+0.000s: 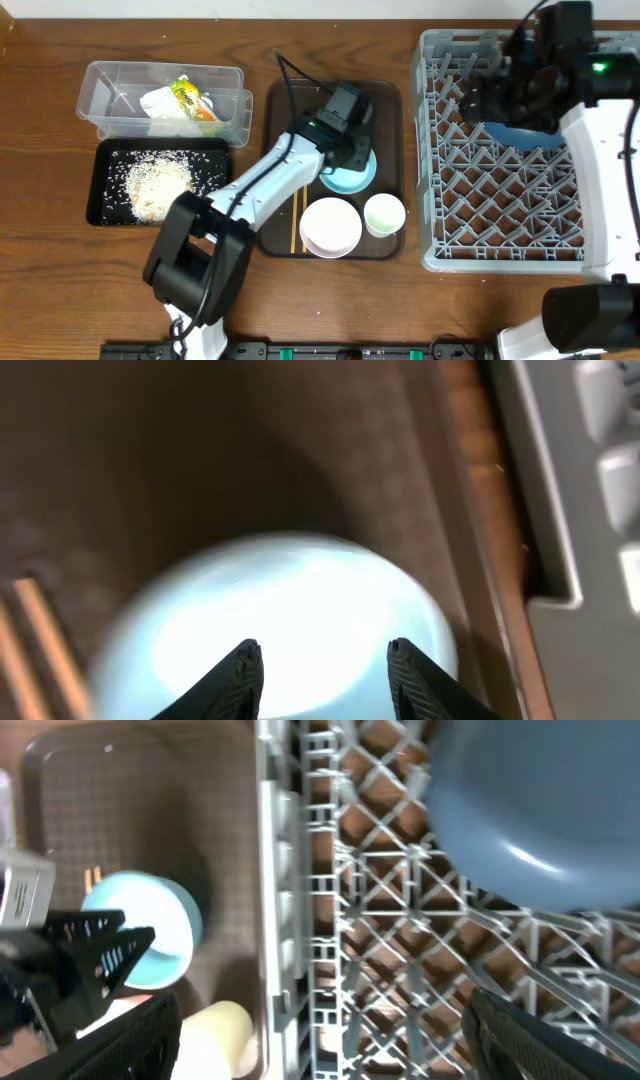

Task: Sort waste into correct bins and load items into the dishwasher rack
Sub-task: 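Carry the empty bowl with the left gripper back onto the brown tray, then reach the right gripper to the light-blue bowl and grasp its rim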

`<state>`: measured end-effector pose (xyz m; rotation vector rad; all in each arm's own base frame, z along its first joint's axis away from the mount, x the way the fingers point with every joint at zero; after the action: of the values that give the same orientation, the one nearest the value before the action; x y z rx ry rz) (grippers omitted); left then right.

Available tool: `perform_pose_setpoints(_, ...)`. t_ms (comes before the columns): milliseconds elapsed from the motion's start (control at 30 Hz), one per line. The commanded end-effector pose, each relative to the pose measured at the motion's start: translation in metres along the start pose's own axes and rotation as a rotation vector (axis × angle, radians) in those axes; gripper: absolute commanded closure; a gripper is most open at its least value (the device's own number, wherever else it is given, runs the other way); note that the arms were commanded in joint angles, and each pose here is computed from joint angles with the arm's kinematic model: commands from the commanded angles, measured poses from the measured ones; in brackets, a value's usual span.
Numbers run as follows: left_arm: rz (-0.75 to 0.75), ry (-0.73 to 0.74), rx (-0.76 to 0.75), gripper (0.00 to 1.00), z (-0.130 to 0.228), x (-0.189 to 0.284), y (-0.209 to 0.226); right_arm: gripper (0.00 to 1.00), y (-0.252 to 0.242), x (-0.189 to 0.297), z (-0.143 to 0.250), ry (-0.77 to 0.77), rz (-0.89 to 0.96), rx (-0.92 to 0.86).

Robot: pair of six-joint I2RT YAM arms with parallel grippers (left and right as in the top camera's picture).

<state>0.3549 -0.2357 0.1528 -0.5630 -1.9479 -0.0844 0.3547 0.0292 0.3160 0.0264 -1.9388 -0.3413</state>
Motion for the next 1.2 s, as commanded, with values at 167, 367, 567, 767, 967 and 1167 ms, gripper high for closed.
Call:
perform_pose_setpoints(167, -0.073, -0.151, 0.147, 0.55, -0.015, 0.102, 0.046, 0.16, 0.053, -0.015, 0.012, -0.040, -0.088, 0.066)
perform_pose_setpoints(367, -0.154, -0.215, 0.287, 0.56, 0.008, 0.183, 0.090, 0.21, 0.080, -0.049, 0.028, -0.039, -0.145, 0.105)
perform_pose_setpoints(567, -0.242, -0.241, 0.434, 0.43, 0.030, 0.220, 0.135, 0.26, 0.109, -0.086, 0.040, -0.002, -0.196, 0.134)
perform_pose_setpoints(767, -0.287, -0.208, 0.526, 0.20, 0.044, 0.225, 0.162, 0.32, 0.113, -0.135, 0.049, 0.101, -0.151, 0.101)
perform_pose_setpoints(967, -0.294, -0.208, 0.540, 0.16, 0.046, 0.226, 0.166, 0.45, 0.106, -0.166, 0.054, 0.149, -0.088, 0.131)
perform_pose_setpoints(1167, -0.294, -0.208, 0.540, 0.13, 0.046, 0.226, 0.166, 0.55, 0.100, -0.193, 0.059, 0.183, -0.034, 0.210)
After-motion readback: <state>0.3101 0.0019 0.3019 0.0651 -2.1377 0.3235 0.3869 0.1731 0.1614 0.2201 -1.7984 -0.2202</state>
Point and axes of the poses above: each gripper's point midway between its finger pads, its own x axis back along the fingers, its own y axis along the line the jaws close on, z = x × y, the point moved 9 cm from there along x, back along the fingers, and after that the axes turned 7 degrees about -x, right-handed, at the moved point
